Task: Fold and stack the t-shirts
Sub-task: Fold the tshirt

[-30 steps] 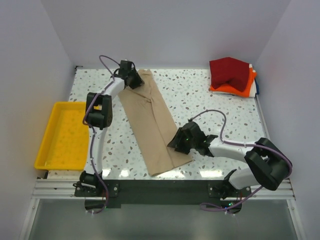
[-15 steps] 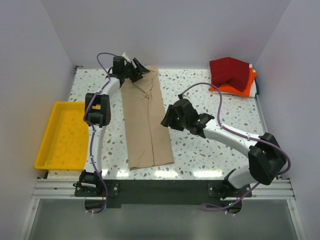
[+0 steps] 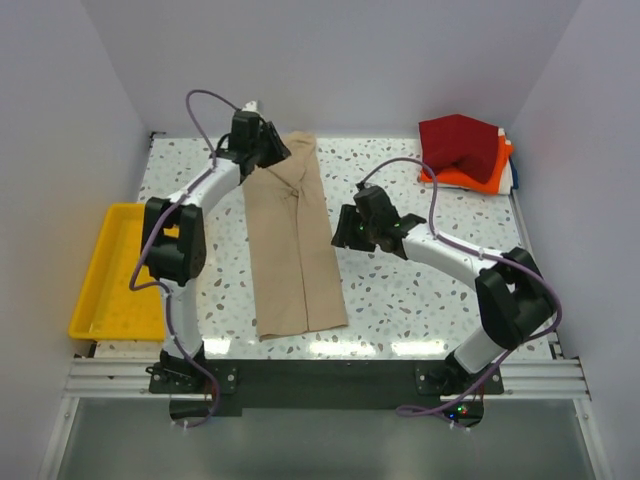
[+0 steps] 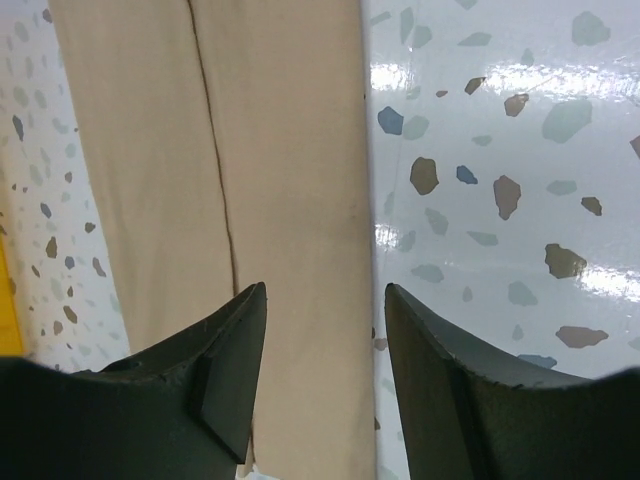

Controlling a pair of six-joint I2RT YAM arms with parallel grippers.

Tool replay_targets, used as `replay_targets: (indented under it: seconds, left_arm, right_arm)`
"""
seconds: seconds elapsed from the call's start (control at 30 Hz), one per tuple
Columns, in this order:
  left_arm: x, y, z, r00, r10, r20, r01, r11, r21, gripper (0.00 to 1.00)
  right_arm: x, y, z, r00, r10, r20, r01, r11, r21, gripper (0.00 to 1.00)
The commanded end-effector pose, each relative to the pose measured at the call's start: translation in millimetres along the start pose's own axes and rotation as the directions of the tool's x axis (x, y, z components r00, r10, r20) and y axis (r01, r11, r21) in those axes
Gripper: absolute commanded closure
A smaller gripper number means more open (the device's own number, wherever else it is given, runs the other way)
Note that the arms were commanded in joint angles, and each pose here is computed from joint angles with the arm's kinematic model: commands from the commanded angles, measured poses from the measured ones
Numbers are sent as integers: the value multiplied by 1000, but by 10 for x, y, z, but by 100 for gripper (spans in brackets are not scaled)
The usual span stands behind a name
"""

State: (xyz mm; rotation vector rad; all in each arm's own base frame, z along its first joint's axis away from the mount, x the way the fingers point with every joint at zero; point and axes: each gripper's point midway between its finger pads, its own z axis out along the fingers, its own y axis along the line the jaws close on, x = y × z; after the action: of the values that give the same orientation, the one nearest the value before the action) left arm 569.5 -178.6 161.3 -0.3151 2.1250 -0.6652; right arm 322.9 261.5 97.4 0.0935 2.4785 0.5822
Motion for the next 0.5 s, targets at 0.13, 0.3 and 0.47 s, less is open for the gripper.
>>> replay_targets:
  seconds: [0.13, 0.3, 0.47]
  left_arm:
    - [785, 220, -123, 965, 240, -102, -260, 917, -301, 61]
    - [1008, 53, -77, 954, 281, -108, -299, 922, -245, 62]
    - [1197, 55, 46, 947, 289, -141, -315, 920, -232, 64]
  right_arm:
    - [305, 1, 10, 998, -49, -49, 46, 997, -62, 47]
    - [471, -71, -14, 997, -43, -58, 41, 998, -50, 47]
    - [582, -128, -10, 997, -42, -71, 39, 999, -36, 48]
